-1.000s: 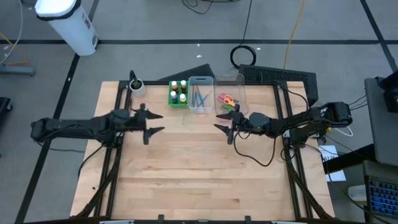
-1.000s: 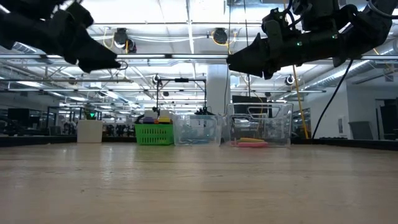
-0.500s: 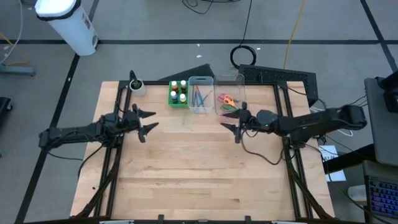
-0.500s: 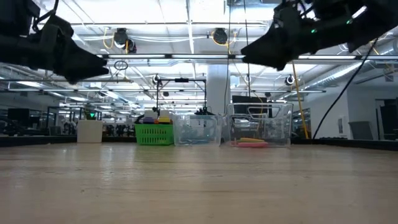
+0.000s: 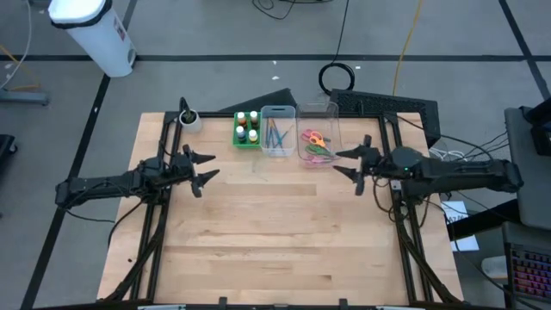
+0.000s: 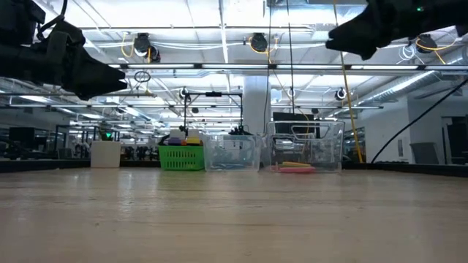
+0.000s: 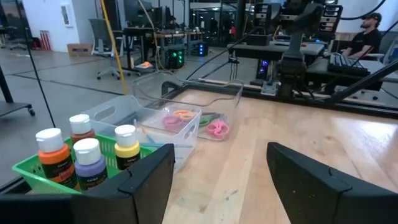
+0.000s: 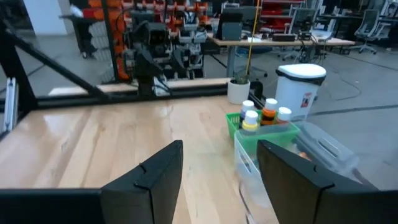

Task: Pick & Place Paint Supplies
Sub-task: Return to Home Position

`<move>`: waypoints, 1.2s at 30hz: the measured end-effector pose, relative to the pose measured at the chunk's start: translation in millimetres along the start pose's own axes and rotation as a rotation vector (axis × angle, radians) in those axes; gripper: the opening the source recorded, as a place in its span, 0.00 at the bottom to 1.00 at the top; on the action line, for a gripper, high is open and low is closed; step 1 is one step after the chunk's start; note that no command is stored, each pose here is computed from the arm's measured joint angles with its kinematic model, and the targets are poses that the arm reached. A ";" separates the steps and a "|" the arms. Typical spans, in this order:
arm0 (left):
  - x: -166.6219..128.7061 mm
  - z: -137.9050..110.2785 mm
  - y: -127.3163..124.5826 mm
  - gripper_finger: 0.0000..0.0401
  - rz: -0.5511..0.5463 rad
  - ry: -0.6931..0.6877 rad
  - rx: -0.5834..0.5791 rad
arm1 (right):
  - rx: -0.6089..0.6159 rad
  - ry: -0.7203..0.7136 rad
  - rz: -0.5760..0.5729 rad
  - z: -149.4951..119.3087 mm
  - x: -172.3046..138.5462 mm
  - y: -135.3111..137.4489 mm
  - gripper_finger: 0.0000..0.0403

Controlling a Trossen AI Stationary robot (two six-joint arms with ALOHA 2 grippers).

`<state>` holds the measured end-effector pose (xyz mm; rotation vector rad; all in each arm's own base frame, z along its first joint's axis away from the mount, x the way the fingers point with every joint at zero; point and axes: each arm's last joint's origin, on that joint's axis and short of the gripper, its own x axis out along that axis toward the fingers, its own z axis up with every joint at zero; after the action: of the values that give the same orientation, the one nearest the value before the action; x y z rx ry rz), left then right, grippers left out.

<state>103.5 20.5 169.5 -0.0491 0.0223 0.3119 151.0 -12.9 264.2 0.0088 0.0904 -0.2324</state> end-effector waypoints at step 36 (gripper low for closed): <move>0.0 -0.1 0.0 0.66 0.000 0.001 0.149 | 0.023 -0.232 -0.079 -82.9 -39.7 -10.9 0.49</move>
<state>103.5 20.5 169.3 0.0990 0.0471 0.3090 102.7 -12.7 185.3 0.0006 -0.1431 -0.3122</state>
